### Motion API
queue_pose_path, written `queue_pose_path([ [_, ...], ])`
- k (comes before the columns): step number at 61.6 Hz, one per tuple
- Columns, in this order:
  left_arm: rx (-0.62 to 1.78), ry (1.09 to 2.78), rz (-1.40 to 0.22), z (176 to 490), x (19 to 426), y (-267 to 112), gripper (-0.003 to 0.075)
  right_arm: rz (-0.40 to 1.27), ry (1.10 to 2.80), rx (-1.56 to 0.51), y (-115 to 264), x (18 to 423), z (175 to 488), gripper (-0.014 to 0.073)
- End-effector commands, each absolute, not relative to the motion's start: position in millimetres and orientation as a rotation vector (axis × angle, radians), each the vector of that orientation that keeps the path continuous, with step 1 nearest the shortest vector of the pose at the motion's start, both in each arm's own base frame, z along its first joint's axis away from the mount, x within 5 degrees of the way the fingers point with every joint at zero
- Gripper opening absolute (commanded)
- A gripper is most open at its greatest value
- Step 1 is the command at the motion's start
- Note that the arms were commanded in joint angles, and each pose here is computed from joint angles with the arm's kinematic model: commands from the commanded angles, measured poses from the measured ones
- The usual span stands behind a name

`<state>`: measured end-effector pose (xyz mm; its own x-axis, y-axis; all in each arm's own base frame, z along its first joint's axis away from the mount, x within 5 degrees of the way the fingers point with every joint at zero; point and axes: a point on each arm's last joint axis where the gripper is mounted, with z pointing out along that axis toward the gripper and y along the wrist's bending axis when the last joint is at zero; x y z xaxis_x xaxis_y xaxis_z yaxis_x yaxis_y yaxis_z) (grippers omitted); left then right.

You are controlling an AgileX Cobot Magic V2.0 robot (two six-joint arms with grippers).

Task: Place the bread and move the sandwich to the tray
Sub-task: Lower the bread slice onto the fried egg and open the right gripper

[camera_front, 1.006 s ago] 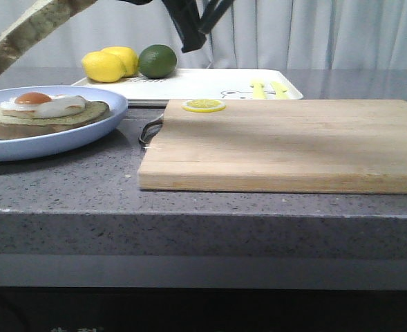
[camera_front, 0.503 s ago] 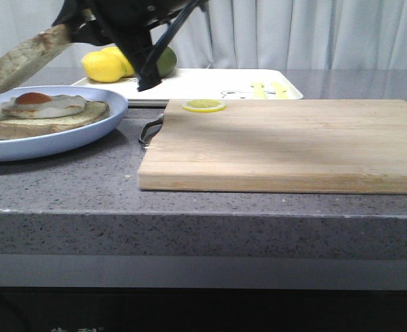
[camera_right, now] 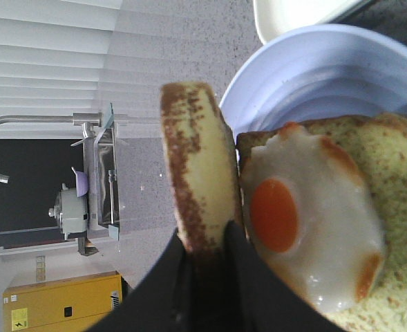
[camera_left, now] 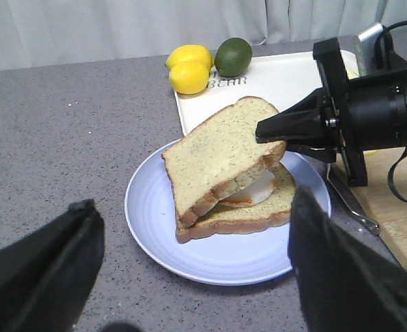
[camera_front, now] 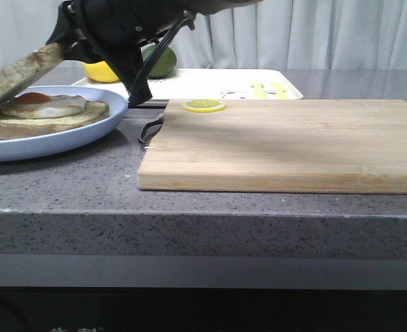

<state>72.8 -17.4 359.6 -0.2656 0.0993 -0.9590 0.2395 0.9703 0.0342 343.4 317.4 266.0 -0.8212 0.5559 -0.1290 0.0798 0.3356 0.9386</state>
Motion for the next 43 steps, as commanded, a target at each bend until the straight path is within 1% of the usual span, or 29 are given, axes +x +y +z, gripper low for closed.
queue_pose_path([
  [1,0.237,1.744,-0.146,374.4,75.2,-18.2,0.0544,1.628,2.063,0.590,313.4,338.1,308.5,-0.0036],
  [6,0.237,1.744,-0.146,374.4,75.2,-18.2,0.0544,1.599,2.068,0.561,313.1,338.3,307.6,0.0007],
  [9,0.237,1.744,-0.146,374.4,75.2,-18.2,0.0544,1.587,2.073,0.540,313.1,338.1,307.3,0.0055],
  [17,0.235,1.736,-0.146,375.1,75.3,-18.2,0.0544,1.569,2.079,0.506,313.2,337.7,306.8,0.0218],
  [22,0.235,1.734,-0.146,375.3,75.3,-18.2,0.0544,1.554,2.092,0.448,314.1,336.3,306.3,0.0321],
  [25,0.235,1.734,-0.146,375.3,75.3,-18.2,0.0544,1.545,2.102,0.403,314.9,335.1,306.0,0.0356],
  [30,0.235,1.734,-0.146,375.3,75.3,-18.2,0.0544,1.513,2.116,0.317,315.2,333.3,305.8,0.0389],
  [43,0.235,1.734,-0.146,375.3,75.3,-18.2,0.0544,1.404,2.126,0.116,311.6,327.8,310.0,0.0389],
])
